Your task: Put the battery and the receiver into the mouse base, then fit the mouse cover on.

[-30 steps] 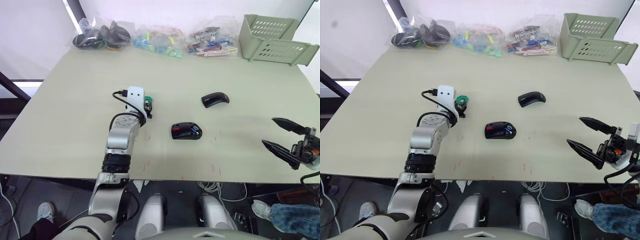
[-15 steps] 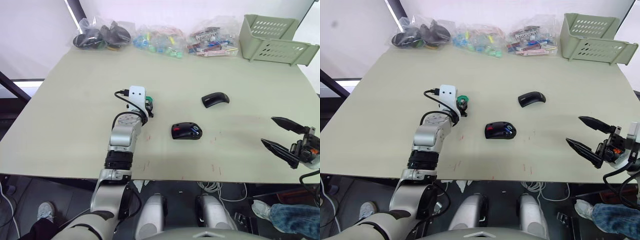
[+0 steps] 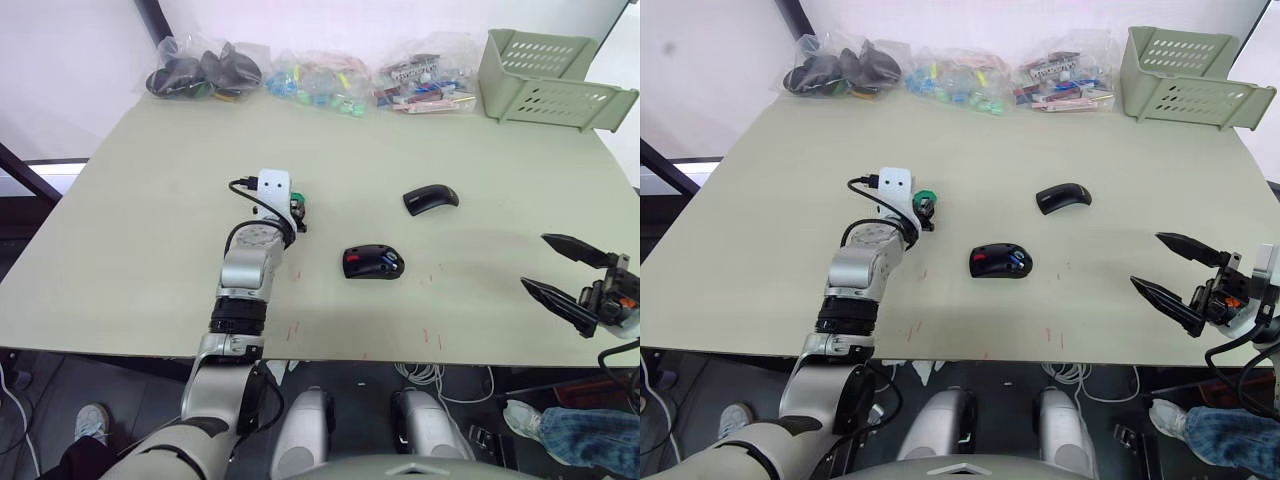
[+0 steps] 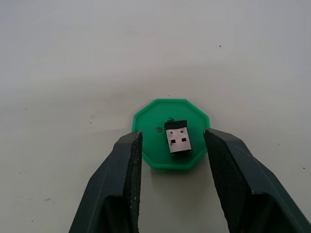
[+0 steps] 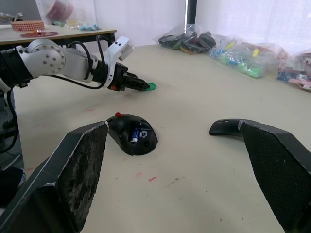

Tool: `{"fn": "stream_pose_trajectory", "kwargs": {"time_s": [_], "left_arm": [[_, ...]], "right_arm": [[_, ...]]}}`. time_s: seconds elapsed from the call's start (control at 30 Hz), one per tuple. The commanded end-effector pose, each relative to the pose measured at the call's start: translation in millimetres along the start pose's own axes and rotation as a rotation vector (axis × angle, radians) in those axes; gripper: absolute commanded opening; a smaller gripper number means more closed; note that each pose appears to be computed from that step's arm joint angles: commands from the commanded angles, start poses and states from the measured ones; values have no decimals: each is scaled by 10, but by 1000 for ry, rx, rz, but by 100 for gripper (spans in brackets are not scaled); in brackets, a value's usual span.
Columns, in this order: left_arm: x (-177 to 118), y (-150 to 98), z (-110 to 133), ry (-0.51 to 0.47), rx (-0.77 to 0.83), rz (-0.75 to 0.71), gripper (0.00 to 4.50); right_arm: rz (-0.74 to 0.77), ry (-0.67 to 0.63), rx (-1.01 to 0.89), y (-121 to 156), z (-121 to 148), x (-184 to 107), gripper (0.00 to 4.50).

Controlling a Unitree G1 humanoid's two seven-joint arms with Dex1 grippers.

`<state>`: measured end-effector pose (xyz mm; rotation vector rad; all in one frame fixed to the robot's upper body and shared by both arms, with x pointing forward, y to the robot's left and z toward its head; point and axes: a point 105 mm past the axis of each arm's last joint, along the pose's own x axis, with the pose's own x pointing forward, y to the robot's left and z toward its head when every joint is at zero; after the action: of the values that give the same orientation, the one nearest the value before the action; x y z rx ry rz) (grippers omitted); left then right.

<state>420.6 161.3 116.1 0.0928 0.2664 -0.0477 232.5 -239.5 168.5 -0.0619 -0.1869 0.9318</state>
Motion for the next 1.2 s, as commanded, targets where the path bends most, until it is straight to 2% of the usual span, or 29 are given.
{"fn": "stream_pose_trajectory", "kwargs": {"time_s": [0.03, 0.43, 0.5, 0.97, 1.07, 1.13, 1.2], "left_arm": [[-8, 24, 162, -56, -2, 15, 215], [-13, 53, 104, -40, -8, 29, 215], [-13, 55, 103, -40, -9, 31, 171], [-19, 65, 81, -37, -16, 33, 171], [-19, 63, 81, -37, -17, 33, 89], [-16, 59, 83, -37, -17, 32, 5], [-18, 57, 83, -37, -15, 32, 2]], "right_arm": [[20, -27, -19, 32, 93, 25, 450], [32, -13, -13, 51, 82, 19, 450], [34, -12, -14, 50, 81, 24, 450], [43, -6, -17, 59, 62, 45, 450], [43, -6, -17, 60, 61, 47, 450], [44, -7, -16, 57, 60, 53, 450], [45, -7, -16, 58, 58, 58, 450]]}}
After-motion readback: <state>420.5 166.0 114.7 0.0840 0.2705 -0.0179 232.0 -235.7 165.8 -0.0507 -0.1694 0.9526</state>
